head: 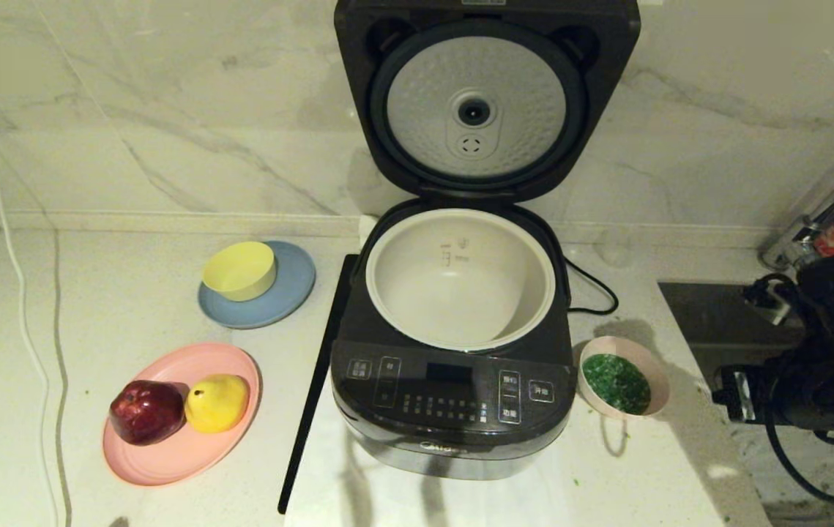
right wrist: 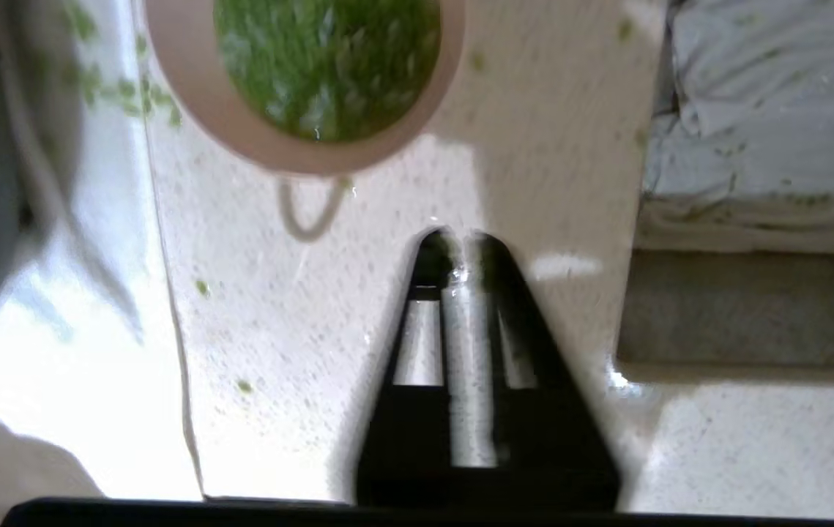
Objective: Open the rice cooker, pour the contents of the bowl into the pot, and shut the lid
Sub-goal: Fill a bowl with water from the tap
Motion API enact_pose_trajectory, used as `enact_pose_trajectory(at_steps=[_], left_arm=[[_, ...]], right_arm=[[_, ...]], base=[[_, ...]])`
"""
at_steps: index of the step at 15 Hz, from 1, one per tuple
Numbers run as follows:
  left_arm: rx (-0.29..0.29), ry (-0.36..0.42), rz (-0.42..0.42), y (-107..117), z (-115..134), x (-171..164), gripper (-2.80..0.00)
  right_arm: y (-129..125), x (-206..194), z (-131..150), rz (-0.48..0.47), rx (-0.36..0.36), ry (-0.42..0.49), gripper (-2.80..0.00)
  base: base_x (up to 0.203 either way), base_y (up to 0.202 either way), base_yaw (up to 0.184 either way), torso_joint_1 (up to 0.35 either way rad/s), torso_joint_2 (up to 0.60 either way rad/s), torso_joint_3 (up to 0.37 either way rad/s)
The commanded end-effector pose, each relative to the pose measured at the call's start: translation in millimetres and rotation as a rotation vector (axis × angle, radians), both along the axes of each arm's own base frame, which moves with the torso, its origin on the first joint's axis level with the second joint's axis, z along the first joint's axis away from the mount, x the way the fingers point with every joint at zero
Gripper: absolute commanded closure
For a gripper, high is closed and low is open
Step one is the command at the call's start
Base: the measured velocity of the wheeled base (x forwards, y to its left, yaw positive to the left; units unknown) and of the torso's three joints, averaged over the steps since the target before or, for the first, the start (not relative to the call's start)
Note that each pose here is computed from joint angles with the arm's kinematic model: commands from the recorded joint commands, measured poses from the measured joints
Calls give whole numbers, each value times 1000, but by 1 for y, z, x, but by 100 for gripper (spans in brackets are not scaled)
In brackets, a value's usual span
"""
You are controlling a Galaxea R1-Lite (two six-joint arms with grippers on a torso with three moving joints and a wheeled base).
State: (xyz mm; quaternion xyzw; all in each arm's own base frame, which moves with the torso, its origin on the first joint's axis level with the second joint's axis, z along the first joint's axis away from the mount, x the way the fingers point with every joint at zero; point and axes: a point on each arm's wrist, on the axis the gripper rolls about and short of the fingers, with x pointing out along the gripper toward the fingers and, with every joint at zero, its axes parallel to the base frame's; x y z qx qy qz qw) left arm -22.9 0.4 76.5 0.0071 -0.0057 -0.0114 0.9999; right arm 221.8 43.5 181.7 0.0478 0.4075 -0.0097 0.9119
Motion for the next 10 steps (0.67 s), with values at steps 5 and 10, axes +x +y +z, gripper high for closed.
enact_pose_trajectory(at_steps=[5, 10], left_arm=[[0, 7, 0, 0, -2, 1, 0], [0, 7, 0, 0, -2, 1, 0]], right_arm=[[14, -1, -18, 32, 9, 42, -280], [11, 17, -57, -11, 0, 32, -280]], base=[[0, 0, 0, 0, 0, 0], [0, 0, 0, 0, 0, 0]])
